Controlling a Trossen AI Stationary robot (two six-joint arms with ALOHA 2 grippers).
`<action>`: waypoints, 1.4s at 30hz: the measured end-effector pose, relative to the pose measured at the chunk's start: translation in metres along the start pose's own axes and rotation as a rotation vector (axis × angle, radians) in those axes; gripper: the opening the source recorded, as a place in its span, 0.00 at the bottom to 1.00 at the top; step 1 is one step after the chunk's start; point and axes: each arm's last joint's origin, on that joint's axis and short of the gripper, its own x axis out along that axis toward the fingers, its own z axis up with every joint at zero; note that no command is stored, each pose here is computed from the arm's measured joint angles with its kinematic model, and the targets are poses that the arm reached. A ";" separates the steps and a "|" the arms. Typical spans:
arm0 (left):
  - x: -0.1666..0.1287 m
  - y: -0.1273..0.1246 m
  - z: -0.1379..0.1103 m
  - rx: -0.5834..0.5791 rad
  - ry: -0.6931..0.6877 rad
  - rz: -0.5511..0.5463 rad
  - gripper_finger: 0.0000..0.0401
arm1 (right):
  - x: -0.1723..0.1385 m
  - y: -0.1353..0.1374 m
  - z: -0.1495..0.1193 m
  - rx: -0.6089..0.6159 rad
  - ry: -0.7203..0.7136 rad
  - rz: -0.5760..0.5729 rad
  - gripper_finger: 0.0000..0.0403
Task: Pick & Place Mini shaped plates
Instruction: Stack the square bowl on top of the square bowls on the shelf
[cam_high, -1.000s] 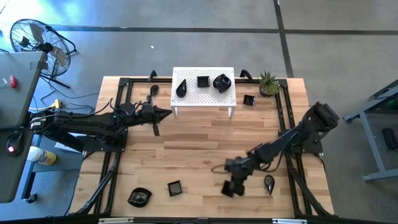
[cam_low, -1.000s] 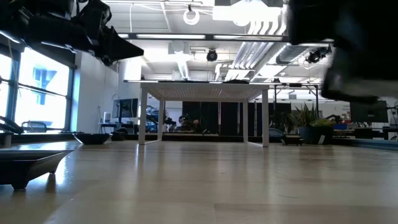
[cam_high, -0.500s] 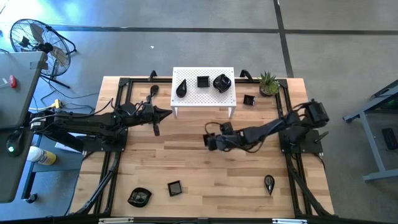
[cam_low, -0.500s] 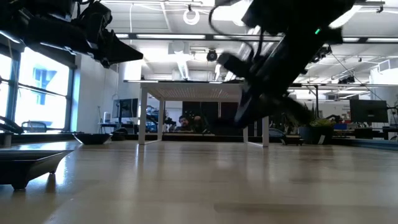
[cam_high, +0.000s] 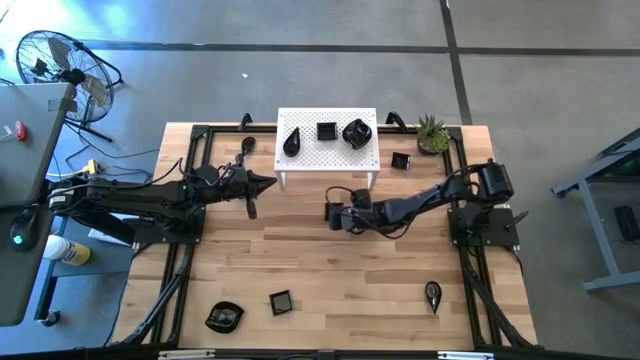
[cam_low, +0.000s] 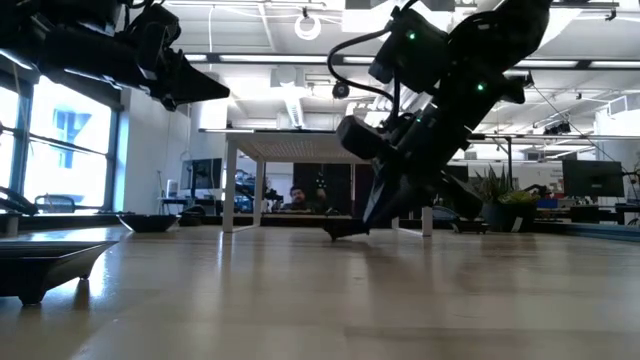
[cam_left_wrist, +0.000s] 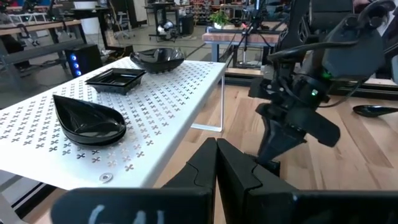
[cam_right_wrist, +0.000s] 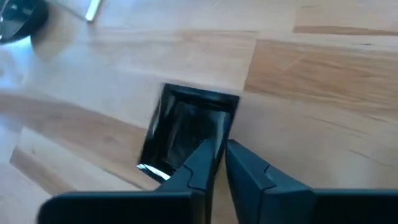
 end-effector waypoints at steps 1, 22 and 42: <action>0.000 0.000 0.000 0.000 0.000 0.000 0.01 | 0.000 0.000 0.000 -0.013 0.003 0.000 0.11; 0.000 -0.001 -0.003 -0.010 0.026 -0.018 0.01 | -0.023 0.032 -0.003 -1.117 0.161 0.142 0.31; 0.000 0.000 -0.003 -0.007 0.028 -0.002 0.01 | 0.003 0.048 -0.004 -1.375 0.196 0.107 0.25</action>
